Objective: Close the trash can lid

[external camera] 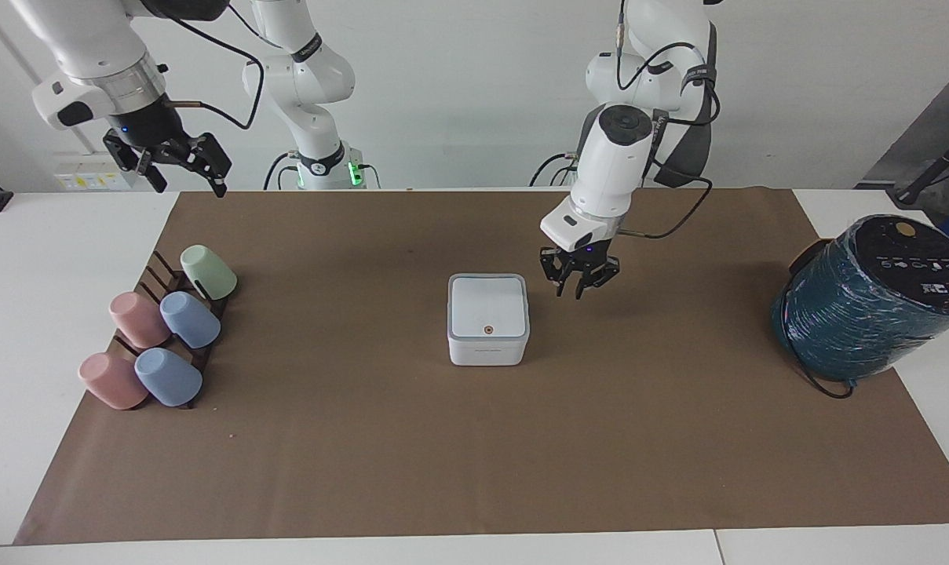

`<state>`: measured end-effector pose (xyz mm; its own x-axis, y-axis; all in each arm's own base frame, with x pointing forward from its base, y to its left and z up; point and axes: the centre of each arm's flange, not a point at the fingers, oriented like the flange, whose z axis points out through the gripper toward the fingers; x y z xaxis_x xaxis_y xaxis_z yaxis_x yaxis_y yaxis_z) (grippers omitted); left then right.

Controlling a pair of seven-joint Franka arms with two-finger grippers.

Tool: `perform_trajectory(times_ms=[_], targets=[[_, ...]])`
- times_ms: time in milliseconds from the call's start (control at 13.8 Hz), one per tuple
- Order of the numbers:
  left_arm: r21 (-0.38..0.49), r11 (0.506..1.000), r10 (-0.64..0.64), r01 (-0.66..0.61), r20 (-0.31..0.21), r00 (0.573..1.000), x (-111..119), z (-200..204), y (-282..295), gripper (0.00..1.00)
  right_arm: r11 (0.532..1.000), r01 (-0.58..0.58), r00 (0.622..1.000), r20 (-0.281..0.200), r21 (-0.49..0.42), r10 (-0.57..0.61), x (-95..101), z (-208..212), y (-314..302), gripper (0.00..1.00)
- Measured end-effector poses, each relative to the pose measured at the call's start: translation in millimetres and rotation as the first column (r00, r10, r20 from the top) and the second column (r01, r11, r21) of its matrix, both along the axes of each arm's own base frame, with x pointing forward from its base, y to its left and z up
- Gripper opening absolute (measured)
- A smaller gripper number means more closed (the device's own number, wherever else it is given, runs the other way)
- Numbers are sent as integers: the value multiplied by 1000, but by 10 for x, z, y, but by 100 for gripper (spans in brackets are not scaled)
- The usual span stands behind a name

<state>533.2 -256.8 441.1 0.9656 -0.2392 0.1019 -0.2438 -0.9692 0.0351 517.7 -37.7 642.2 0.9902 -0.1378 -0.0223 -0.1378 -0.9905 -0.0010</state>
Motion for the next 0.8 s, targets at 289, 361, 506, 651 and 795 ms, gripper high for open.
perform_trajectory(times_ms=[289,361,506,651,795], targets=[[9,1000,29,-29,0,1000,66,119,579,95,1000,0,1000,0,0,0,0,0,0,100],[12,1000,28,-28,-1,1000,75,182,704,100,1000,0,1000,0,0,0,0,0,0,100],[8,999,43,-43,24,999,120,355,980,100,1000,0,1000,0,0,0,0,0,0,100],[-4,997,82,-82,72,994,191,615,1272,100,1000,0,1000,0,0,0,0,0,0,100],[-5,995,95,-95,102,990,268,957,1569,100,1000,0,1000,0,0,0,0,0,0,100]])
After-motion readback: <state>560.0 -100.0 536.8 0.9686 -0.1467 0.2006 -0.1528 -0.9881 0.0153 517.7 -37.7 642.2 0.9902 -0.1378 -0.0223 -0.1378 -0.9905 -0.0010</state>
